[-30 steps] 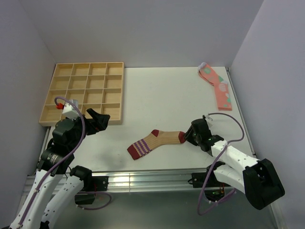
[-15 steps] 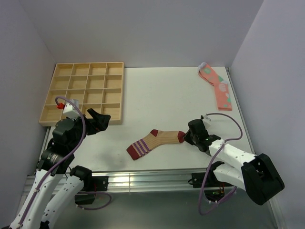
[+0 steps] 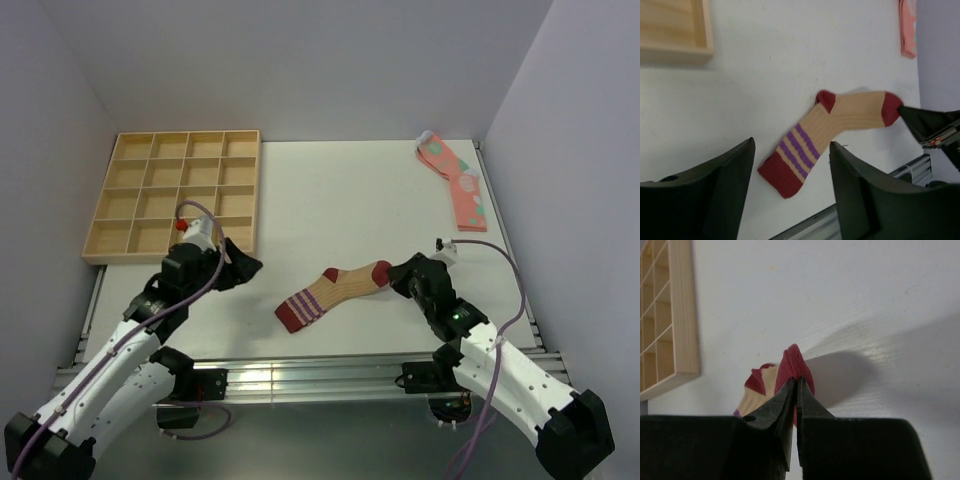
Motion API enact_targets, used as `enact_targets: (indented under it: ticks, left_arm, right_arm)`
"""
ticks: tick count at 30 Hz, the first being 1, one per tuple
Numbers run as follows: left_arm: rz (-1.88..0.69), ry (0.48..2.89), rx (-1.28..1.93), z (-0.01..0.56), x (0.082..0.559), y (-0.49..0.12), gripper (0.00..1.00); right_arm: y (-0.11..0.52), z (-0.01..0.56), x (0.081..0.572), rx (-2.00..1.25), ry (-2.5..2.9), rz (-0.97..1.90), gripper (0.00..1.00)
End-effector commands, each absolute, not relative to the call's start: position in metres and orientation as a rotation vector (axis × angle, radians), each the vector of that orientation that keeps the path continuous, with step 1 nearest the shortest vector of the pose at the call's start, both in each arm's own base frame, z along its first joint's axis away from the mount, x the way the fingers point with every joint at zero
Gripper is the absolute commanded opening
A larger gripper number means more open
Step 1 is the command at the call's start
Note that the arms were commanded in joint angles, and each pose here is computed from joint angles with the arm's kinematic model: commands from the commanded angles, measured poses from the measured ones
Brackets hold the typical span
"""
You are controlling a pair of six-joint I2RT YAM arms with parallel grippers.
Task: Roll the socks
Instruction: Fold the sock at the center of the board.
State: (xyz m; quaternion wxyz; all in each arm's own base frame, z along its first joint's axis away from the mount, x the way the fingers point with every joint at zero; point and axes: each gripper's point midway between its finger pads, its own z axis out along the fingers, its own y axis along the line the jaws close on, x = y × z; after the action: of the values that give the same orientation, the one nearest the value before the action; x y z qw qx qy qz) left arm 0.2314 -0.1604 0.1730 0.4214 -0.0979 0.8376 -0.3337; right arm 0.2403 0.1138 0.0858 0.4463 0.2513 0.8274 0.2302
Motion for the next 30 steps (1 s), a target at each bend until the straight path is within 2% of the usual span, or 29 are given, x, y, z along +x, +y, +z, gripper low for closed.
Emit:
enact_targets:
  ticks: [1, 2, 4, 5, 8, 11, 19, 30]
  left_arm:
    - [-0.927, 2.070, -0.272, 0.169, 0.230, -0.186, 0.64]
    - [-0.930, 2.086, -0.272, 0.159, 0.228, -0.191, 0.55]
    - [-0.956, 2.134, -0.257, 0.145, 0.217, -0.206, 0.47]
    - [-0.929, 2.136, -0.274, 0.139, 0.218, -0.207, 0.40]
    - [-0.906, 2.198, -0.234, 0.117, 0.203, -0.225, 0.29]
    - [-0.870, 2.248, -0.233, 0.100, 0.197, -0.234, 0.22]
    - [-0.831, 2.331, -0.192, 0.066, 0.186, -0.259, 0.15]
    - [-0.778, 2.404, -0.171, 0.038, 0.178, -0.268, 0.13]
  right_arm:
    - [0.111, 0.098, 0.242, 0.566, 1.993, 0.563, 0.07]
    - [0.112, 0.104, 0.242, 0.558, 1.972, 0.579, 0.07]
    - [0.113, 0.107, 0.241, 0.538, 1.964, 0.593, 0.07]
    - [0.115, 0.112, 0.241, 0.526, 1.949, 0.610, 0.06]
    - [0.120, 0.120, 0.240, 0.497, 1.929, 0.652, 0.06]
    - [0.127, 0.128, 0.239, 0.467, 1.912, 0.699, 0.05]
    - [0.148, 0.143, 0.236, 0.384, 1.905, 0.754, 0.02]
    - [0.207, 0.166, 0.224, 0.233, 1.927, 0.822, 0.00]
